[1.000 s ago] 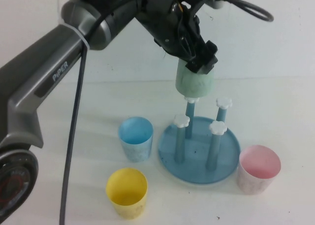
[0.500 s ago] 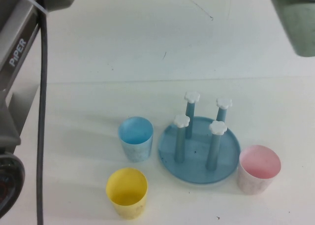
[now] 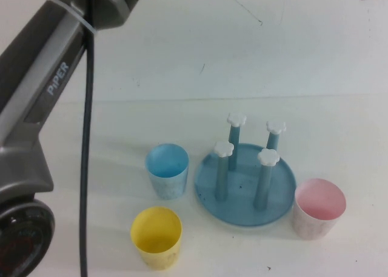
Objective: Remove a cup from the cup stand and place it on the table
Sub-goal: Hand over the cup, then place the cup on the table
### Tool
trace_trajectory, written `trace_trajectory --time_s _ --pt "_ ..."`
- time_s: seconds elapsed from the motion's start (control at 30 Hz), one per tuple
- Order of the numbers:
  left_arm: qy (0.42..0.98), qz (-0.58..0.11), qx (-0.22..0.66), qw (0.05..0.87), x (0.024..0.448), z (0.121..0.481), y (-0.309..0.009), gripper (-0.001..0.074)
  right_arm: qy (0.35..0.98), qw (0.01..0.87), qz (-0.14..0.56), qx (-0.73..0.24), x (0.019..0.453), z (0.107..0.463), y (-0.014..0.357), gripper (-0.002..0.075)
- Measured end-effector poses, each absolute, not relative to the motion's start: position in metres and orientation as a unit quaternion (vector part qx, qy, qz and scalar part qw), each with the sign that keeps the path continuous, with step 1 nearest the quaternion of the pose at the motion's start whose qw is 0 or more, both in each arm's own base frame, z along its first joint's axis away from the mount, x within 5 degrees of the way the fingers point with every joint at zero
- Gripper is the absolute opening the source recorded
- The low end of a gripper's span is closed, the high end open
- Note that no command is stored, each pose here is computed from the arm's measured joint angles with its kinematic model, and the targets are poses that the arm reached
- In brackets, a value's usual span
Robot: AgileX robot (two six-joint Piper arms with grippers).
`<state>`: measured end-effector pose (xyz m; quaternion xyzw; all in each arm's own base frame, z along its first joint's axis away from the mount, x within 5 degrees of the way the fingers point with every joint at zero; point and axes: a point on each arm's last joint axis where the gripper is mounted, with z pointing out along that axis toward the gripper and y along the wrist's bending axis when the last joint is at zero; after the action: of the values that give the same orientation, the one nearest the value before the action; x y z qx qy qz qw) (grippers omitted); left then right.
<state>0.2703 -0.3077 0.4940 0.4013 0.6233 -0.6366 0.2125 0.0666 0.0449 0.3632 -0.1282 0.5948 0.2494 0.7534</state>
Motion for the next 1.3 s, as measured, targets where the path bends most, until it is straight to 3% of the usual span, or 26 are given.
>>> trace_trajectory --time_s 0.17,0.27,0.4,0.53,0.67,0.77,0.9,1.0,1.13,1.17,1.3 --pt "0.620 -0.633 0.423 0.190 0.256 0.485 -0.328 0.0545 0.596 0.753 0.252 -0.122 0.067 0.363 0.044 0.0433" --pt "0.624 -0.624 0.430 0.192 0.258 0.479 -0.333 0.0545 0.597 0.753 0.251 -0.120 0.067 0.363 0.044 0.0319" --pt "0.614 -0.627 0.437 0.197 0.259 0.477 -0.334 0.0545 0.598 0.758 0.239 -0.109 0.068 0.363 0.041 0.0113" --pt "0.607 -0.630 0.441 0.200 0.258 0.478 -0.334 0.0549 0.593 0.762 0.233 -0.117 0.068 0.364 0.042 0.0099" --pt "0.613 -0.621 0.443 0.204 0.260 0.476 -0.335 0.0628 0.591 0.768 0.214 -0.124 0.069 0.364 0.041 0.0029" --pt "0.618 -0.614 0.444 0.207 0.261 0.475 -0.335 0.0675 0.592 0.770 0.205 -0.122 0.069 0.364 0.039 0.0020" --pt "0.627 -0.601 0.448 0.213 0.262 0.472 -0.335 0.0678 0.594 0.772 0.193 -0.116 0.071 0.364 0.037 0.0019" --pt "0.650 -0.556 0.458 0.242 0.263 0.475 -0.328 0.0575 0.607 0.762 0.196 -0.111 0.077 0.361 0.037 0.0019" --pt "0.706 -0.450 0.457 0.300 0.262 0.486 -0.306 0.0193 0.657 0.715 0.198 -0.138 0.096 0.356 0.041 0.0019" --pt "0.720 -0.420 0.454 0.316 0.260 0.491 -0.299 0.0128 0.672 0.696 0.199 -0.153 0.102 0.355 0.043 0.0019" --pt "0.752 -0.328 0.433 0.374 0.256 0.509 -0.272 0.0027 0.732 0.615 0.202 -0.211 0.128 0.357 0.049 0.0019"
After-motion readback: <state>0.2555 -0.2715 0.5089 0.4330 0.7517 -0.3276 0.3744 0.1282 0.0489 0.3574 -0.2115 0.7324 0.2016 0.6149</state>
